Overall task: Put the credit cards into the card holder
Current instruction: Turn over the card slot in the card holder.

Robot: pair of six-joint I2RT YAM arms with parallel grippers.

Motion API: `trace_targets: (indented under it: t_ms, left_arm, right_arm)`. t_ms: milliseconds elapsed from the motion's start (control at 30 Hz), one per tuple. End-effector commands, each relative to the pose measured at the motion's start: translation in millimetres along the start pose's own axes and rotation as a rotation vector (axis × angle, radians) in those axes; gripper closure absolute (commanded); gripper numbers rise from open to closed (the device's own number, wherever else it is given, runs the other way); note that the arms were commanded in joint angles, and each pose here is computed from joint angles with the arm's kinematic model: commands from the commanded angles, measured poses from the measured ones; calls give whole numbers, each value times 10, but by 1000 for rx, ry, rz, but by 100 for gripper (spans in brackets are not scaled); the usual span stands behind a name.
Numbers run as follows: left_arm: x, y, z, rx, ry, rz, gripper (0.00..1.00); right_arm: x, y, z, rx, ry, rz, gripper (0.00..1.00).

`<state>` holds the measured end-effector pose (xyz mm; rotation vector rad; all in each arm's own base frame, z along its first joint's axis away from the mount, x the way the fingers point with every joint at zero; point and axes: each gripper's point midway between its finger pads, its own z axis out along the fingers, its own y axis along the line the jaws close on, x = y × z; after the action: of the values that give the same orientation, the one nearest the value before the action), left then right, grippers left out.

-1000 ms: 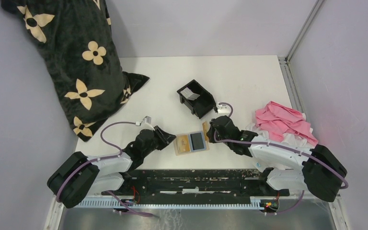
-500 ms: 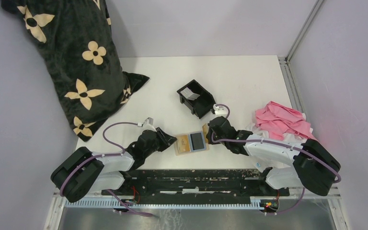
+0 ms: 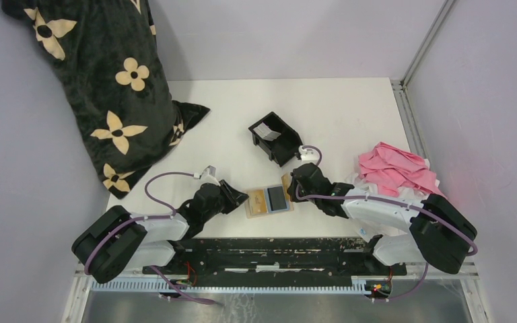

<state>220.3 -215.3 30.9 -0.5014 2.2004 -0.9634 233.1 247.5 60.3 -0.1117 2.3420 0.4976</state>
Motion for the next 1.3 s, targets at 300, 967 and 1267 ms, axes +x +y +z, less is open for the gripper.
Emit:
trace_targets:
  t_ms: [300, 967, 1267]
  left_arm:
    - [-59, -43, 10, 24, -43, 30, 68]
    - [-43, -41, 11, 21, -44, 28, 68]
    - [-17, -43, 16, 22, -40, 30, 68]
  right_arm:
    - [-39, 25, 12, -14, -27, 25, 99]
    - [-81, 6, -83, -13, -41, 23, 99]
    - [-6, -41, -58, -3, -28, 25, 99]
